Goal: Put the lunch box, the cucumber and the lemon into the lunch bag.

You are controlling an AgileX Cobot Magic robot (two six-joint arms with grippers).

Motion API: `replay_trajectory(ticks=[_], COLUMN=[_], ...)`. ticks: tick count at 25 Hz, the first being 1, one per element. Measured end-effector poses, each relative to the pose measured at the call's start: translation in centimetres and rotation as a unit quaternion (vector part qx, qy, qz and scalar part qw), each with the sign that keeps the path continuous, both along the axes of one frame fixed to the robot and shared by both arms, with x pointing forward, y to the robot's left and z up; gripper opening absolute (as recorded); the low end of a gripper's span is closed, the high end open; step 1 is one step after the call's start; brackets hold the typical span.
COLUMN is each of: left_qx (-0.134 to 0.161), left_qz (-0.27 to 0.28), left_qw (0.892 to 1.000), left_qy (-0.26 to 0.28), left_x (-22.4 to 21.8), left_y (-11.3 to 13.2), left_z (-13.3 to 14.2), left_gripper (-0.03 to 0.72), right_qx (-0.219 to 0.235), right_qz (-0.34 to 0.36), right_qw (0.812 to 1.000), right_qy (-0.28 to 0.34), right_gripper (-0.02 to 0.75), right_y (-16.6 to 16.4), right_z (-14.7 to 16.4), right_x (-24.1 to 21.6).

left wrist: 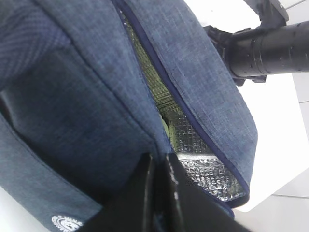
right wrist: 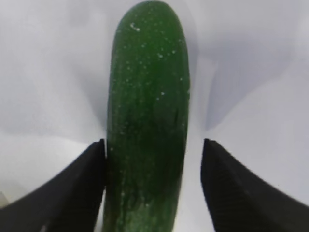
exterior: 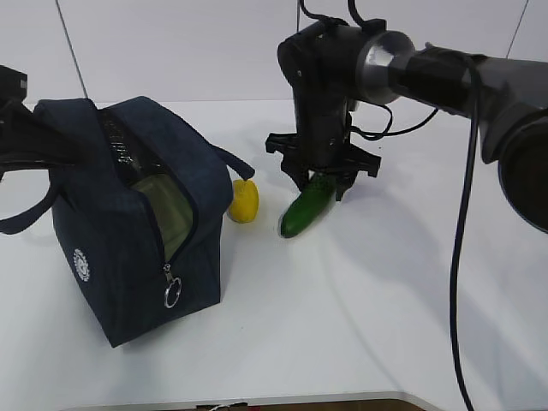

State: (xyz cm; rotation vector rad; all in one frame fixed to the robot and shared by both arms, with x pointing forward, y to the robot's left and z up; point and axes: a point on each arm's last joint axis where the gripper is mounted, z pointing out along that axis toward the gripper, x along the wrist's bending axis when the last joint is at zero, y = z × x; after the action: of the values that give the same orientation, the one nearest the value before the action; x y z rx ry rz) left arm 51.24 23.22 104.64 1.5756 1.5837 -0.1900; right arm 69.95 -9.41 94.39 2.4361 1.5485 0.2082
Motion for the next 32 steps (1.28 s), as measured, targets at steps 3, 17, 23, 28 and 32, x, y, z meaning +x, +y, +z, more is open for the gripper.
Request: replay_trajectory(ticks=[3,17,23,28,32], left_qx=[-0.001,-0.003,-0.003,-0.003,-0.003], left_qz=[-0.003,-0.008,-0.008,-0.008,-0.008], left_qw=[1.000,1.000,1.000,1.000,1.000], left_qy=[0.002,0.005,0.005,0.005,0.005], left_x=[-0.1,-0.1,-0.2,-0.2,-0.2], left_y=[0.0,-0.1,-0.1,-0.1,-0.1], left_z=[0.0,0.0,0.0,0.0,0.0], left_gripper=[-0.010,-0.010,-0.010,-0.010,-0.010], right_qx=[0.001,-0.021,-0.014,0.011,0.028], right_qz=[0.000,0.116,0.171,0.207,0.233], right_qw=[1.000,0.992,0.980,0.971,0.964], right_qy=[0.000,-0.048,-0.097,-0.117,-0.125], right_gripper=[0.410,0.349,0.346,0.346,0.345], right_y=[0.0,0.3,0.8,1.4,1.7], right_z=[0.0,3.5,7.0,9.1,10.1], right_x=[0.0,1.2,1.7,1.6,1.5])
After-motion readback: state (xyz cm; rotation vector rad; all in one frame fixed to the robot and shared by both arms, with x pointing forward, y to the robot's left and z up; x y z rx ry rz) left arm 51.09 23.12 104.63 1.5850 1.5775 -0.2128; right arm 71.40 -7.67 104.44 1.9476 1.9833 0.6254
